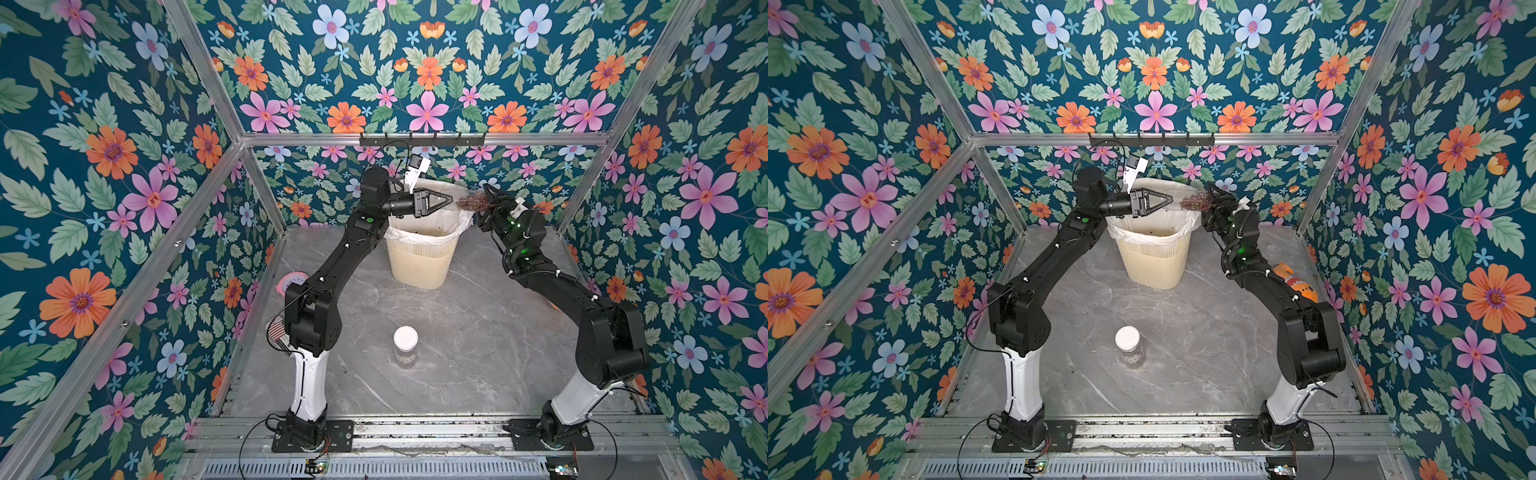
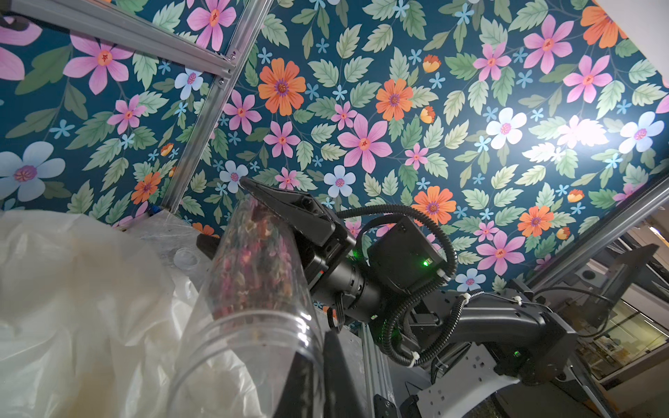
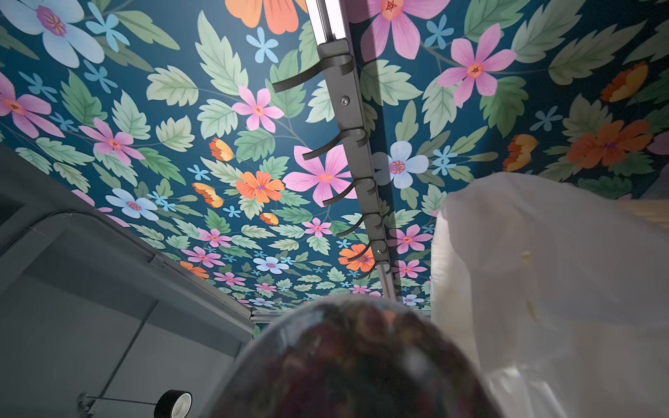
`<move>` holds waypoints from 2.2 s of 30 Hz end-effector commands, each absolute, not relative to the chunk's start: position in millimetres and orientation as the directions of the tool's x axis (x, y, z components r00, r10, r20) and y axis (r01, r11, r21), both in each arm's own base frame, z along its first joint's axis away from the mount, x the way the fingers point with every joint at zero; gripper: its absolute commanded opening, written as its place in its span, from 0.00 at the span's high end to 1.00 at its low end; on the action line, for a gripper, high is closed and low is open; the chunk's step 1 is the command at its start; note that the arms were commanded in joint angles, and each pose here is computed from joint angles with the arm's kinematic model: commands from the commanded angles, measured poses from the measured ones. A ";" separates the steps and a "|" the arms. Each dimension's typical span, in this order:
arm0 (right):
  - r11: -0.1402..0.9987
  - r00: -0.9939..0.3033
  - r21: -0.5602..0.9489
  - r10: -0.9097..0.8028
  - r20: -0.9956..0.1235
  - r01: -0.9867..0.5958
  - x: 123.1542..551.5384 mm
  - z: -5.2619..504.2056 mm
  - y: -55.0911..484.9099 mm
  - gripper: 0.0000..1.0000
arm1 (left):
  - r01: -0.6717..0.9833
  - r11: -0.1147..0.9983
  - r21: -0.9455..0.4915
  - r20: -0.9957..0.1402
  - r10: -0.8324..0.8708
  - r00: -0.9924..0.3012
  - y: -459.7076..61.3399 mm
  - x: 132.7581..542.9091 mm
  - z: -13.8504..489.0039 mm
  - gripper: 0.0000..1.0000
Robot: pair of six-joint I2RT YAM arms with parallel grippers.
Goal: Empty the moldy dried flower tea in the jars
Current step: Pour the moldy dried flower tea into the trash bin.
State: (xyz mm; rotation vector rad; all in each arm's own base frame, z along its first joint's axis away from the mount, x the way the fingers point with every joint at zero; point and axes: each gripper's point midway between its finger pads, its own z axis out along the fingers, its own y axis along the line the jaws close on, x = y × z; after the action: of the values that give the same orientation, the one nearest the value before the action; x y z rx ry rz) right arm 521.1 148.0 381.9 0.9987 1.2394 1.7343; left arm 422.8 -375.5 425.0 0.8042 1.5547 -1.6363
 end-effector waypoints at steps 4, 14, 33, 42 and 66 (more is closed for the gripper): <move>-0.312 -0.384 0.931 0.896 0.223 -0.188 521.6 399.3 140.5 0.53 | 0.872 -0.030 -0.489 -0.866 -0.109 -0.489 -369.5 415.0 442.3 0.77; -0.078 -0.294 0.982 0.955 0.024 -0.174 525.0 396.2 129.3 0.51 | 0.834 0.166 -0.526 -0.840 -0.258 -0.478 -315.8 450.7 457.0 0.18; 0.807 -0.239 0.516 0.461 -0.854 -0.286 526.2 426.9 184.4 0.50 | 0.520 0.653 -0.551 -0.817 -0.294 -0.497 -196.9 498.1 372.5 0.24; 0.918 -0.086 -0.061 -0.103 -0.991 -0.392 529.6 419.3 264.4 0.47 | 0.500 0.655 -0.567 -0.798 -0.284 -0.531 -188.4 495.6 349.2 0.25; 0.867 -0.121 0.173 0.131 -0.984 -0.467 536.1 424.2 260.3 0.54 | 0.548 0.572 -0.610 -0.773 -0.277 -0.571 -200.2 489.2 339.0 0.29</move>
State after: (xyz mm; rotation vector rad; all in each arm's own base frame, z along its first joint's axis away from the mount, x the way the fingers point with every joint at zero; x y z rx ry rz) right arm 536.4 264.8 404.2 -0.3217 1.6819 0.4115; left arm 490.5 -196.3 329.6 0.1887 1.9183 -1.0861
